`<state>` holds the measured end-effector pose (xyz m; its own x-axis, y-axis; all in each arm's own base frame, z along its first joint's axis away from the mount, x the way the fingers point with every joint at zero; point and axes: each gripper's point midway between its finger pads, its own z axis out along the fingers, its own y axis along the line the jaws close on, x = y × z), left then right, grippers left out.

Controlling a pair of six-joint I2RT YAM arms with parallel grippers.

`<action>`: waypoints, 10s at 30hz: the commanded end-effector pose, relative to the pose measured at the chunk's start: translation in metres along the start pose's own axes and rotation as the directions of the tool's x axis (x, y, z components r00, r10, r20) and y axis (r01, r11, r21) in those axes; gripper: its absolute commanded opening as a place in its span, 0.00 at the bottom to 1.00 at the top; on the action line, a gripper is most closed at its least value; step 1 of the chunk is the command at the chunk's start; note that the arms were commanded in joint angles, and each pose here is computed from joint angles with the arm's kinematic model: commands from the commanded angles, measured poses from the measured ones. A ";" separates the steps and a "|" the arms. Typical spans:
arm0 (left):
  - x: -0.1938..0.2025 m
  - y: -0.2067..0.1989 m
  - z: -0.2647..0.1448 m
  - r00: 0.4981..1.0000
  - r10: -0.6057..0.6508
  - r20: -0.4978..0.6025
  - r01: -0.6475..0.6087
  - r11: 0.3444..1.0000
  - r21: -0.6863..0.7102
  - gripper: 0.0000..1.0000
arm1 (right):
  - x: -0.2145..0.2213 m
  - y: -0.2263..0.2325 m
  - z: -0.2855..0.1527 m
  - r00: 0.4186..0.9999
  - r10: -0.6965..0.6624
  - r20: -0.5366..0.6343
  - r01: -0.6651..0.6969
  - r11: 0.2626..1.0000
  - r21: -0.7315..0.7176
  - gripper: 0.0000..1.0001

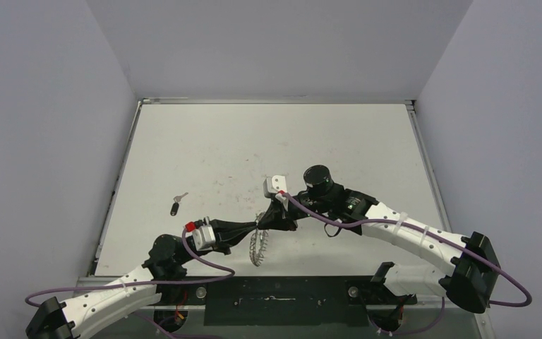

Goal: Put the keys on the keyring
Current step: Adjust the key on the keyring.

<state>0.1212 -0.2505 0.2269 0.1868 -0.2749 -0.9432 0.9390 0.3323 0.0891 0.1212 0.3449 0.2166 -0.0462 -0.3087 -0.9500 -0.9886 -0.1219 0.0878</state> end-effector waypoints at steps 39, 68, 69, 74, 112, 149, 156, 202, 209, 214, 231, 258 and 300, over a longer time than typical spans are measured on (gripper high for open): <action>0.020 -0.005 0.025 0.964 0.042 -0.264 -0.009 0.992 0.126 0.24 | 0.005 -0.004 -0.008 0.873 0.048 -0.486 0.015 0.992 0.126 0.00; 0.029 -0.009 0.025 0.956 0.038 -0.290 0.007 0.989 0.151 0.28 | -0.002 -0.004 -0.005 0.885 0.035 -0.464 0.029 0.991 0.131 0.00; 0.029 -0.009 0.025 0.956 0.038 -0.291 0.007 0.988 0.152 0.28 | -0.002 -0.004 -0.005 0.885 0.035 -0.464 0.029 0.991 0.130 0.00; 0.030 -0.009 0.027 0.955 0.044 -0.294 0.003 0.987 0.158 0.14 | -0.001 -0.003 -0.005 0.883 0.035 -0.469 0.028 0.992 0.126 0.00; -0.027 -0.007 0.012 0.997 0.062 0.056 -0.065 0.996 0.066 0.00 | -0.008 -0.001 -0.014 0.996 0.019 -0.089 -0.018 1.000 0.012 0.21; -0.031 -0.007 0.011 0.996 0.069 0.063 -0.072 0.995 0.061 0.00 | 0.005 0.002 -0.015 0.992 -0.024 -0.127 0.031 0.998 0.054 0.00; -0.032 -0.008 0.012 0.996 0.064 0.065 -0.068 0.995 0.068 0.00 | 0.014 -0.005 -0.007 0.990 -0.005 -0.142 0.015 0.997 0.070 0.00; -0.030 -0.008 0.011 0.997 0.053 0.052 -0.056 0.996 0.063 0.00 | -0.028 0.003 -0.022 0.989 -0.126 0.077 0.115 0.986 0.124 0.40; -0.030 -0.008 0.011 0.997 0.052 0.051 -0.055 0.996 0.063 0.00 | -0.027 0.004 -0.011 0.991 -0.095 0.090 0.088 0.993 0.084 0.29; -0.029 -0.007 0.011 0.997 0.053 0.050 -0.056 0.997 0.061 0.00 | -0.028 0.005 -0.009 0.991 -0.090 0.096 0.083 0.994 0.071 0.10; -0.020 -0.003 0.006 0.996 0.076 -0.052 -0.074 0.996 0.047 0.28 | -0.013 -0.004 -0.028 0.991 -0.082 -0.110 0.096 0.986 0.134 0.00; 0.012 -0.004 0.032 0.958 0.052 -0.284 -0.014 0.991 0.133 0.26 | -0.008 -0.007 -0.020 0.913 0.040 -0.405 0.029 0.986 0.162 0.00; 0.013 -0.009 0.037 0.968 0.013 -0.249 0.025 0.989 0.147 0.00 | -0.006 -0.014 -0.021 0.919 0.018 -0.394 0.063 0.980 0.191 0.00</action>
<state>0.1291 -0.2862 0.1987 0.0647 0.0389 -0.9971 0.9750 0.2103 0.0714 0.1327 0.3174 0.2040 -0.0404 -0.7272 -0.6852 -0.9991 0.0404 0.0159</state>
